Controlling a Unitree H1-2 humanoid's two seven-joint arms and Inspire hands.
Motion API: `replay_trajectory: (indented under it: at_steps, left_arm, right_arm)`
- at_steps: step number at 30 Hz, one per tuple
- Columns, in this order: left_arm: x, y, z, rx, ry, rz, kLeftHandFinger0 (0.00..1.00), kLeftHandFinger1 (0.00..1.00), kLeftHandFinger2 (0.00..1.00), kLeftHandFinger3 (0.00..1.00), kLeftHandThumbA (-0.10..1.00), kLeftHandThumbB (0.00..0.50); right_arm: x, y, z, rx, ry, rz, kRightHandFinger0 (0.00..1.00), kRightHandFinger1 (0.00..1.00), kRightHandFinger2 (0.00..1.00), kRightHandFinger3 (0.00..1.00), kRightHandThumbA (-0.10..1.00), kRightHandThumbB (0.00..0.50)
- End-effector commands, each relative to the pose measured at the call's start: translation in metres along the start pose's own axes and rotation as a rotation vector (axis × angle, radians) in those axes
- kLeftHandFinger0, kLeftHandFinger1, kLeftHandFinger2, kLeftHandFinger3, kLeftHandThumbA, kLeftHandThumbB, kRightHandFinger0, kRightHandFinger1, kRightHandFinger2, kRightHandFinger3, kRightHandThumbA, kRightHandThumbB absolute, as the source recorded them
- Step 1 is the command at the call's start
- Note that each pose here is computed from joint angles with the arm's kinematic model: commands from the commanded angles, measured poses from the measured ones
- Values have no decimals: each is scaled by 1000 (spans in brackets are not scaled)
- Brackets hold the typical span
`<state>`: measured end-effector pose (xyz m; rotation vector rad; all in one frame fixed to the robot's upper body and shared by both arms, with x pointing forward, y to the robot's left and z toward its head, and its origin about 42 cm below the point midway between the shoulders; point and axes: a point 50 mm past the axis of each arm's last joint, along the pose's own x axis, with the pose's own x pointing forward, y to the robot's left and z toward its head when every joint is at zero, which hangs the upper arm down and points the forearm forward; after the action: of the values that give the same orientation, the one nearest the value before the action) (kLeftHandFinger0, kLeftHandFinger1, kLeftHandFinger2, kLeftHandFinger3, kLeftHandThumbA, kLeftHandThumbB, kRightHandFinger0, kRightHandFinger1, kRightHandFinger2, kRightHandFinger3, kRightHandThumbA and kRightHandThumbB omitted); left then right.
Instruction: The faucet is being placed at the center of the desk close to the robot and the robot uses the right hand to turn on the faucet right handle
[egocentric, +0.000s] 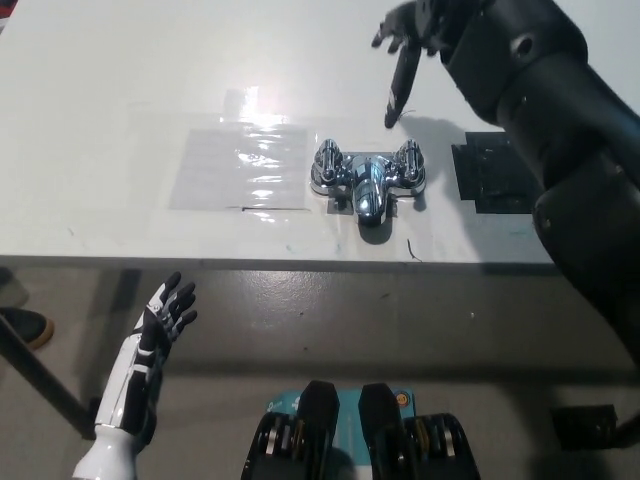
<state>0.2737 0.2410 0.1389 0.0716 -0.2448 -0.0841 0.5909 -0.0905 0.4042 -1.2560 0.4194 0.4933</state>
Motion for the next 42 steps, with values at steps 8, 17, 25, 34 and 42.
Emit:
replay_trajectory:
  at_steps: [8,17,25,34,42]
  left_arm:
    - [7,3,15,36,-101,2,1000,1000,1000,1000,1000,252]
    - [10,4,19,35,-95,-5,1000,1000,1000,1000,1000,275]
    - [12,4,20,35,-107,-1,1000,1000,1000,1000,1000,271]
    - [12,4,20,36,-103,-3,1000,1000,1000,1000,1000,271]
    - [14,5,21,36,-110,-8,1000,1000,1000,1000,1000,264]
  right_arm:
    - [-6,-9,10,-105,42,-115,1000,1000,1000,1000,1000,272]
    - [1,1,3,-56,36,-84,1000,1000,1000,1000,1000,250]
    - [7,8,0,-73,43,-105,1000,1000,1000,1000,1000,244]
    - [11,16,-3,-33,32,-81,1000,1000,1000,1000,1000,236]
    - [17,26,-6,-13,40,-57,1000,1000,1000,1000,1000,238]
